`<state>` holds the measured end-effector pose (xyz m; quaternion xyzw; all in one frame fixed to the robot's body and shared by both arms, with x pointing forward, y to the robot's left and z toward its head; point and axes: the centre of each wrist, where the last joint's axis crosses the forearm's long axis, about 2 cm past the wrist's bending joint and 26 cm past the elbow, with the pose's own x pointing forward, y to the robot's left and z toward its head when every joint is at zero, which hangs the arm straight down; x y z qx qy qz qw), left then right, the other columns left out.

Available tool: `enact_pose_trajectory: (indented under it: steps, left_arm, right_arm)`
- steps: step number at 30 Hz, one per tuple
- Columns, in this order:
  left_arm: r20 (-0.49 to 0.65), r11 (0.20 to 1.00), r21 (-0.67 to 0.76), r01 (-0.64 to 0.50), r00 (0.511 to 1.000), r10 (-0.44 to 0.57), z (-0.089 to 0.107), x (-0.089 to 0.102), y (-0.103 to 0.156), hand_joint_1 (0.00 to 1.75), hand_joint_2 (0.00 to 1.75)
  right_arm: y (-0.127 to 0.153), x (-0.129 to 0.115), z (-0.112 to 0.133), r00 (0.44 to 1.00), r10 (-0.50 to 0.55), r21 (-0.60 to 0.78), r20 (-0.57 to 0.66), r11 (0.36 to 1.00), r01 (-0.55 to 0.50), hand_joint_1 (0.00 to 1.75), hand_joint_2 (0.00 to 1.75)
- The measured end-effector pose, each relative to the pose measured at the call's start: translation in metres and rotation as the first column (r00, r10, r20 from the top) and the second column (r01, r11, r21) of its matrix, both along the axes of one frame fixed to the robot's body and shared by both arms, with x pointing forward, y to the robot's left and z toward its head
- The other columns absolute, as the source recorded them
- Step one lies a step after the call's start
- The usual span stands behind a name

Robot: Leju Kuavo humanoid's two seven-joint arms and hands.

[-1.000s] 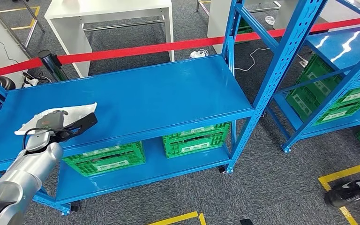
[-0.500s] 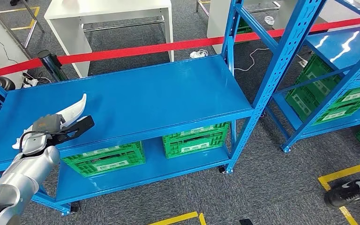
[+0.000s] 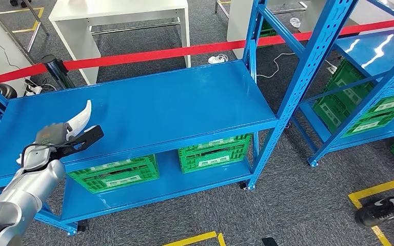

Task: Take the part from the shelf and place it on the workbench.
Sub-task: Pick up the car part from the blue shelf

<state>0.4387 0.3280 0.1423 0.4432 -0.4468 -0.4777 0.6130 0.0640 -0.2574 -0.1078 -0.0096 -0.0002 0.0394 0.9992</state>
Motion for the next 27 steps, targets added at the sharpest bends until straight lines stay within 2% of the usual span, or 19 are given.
enact_pose_trajectory:
  steps: [5, 8, 12, 14, 16, 20, 23, 27]
  left_arm:
    - [0.134, 0.998, -0.041, 0.043, 0.99, -0.037, -0.003, -0.003, 0.0, 1.75, 1.75]
    - [0.228, 0.981, -0.168, 0.095, 0.972, -0.056, -0.001, -0.003, -0.001, 1.75, 1.75]
    - [0.34, 0.903, -0.389, 0.18, 0.939, -0.041, 0.011, 0.005, -0.007, 1.75, 1.75]
    - [0.395, 0.839, -0.49, 0.238, 0.918, -0.03, 0.021, 0.01, -0.011, 1.75, 1.75]
    - [0.455, 0.735, -0.602, 0.312, 0.89, -0.005, 0.032, 0.015, -0.017, 1.75, 1.75]
    - [0.535, 0.478, -0.765, 0.433, 0.839, 0.097, 0.066, 0.02, -0.029, 1.75, 1.75]
    - [0.588, 0.335, -0.787, 0.518, 0.793, 0.156, 0.091, 0.013, -0.036, 1.75, 1.75]
    - [0.663, 0.248, -0.747, 0.617, 0.716, 0.218, 0.111, -0.004, -0.042, 1.75, 1.75]
  right_arm:
    - [0.0, 0.0, 0.0, 1.0, 0.001, -0.002, 0.001, 1.0, -0.001, 0.0, 0.0]
    - [0.0, 0.0, 0.0, 1.0, 0.003, -0.005, 0.004, 1.0, -0.003, 0.0, 0.0]
    - [0.0, 0.0, 0.0, 1.0, 0.006, -0.008, 0.006, 1.0, -0.006, 0.0, 0.0]
    - [0.0, 0.0, 0.0, 1.0, 0.007, -0.009, 0.007, 1.0, -0.007, 0.0, 0.0]
    - [0.0, -0.001, 0.0, 1.0, 0.005, -0.01, 0.012, 1.0, -0.005, 0.0, 0.0]
    - [-0.001, -0.002, 0.0, 1.0, -0.012, -0.01, 0.026, 1.0, 0.012, 0.0, 0.0]
    - [-0.001, -0.006, -0.001, 0.999, -0.024, -0.008, 0.028, 1.0, 0.024, 0.0, 0.0]
    - [-0.002, -0.009, -0.001, 0.999, -0.035, -0.009, 0.022, 0.999, 0.035, 0.0, 0.0]
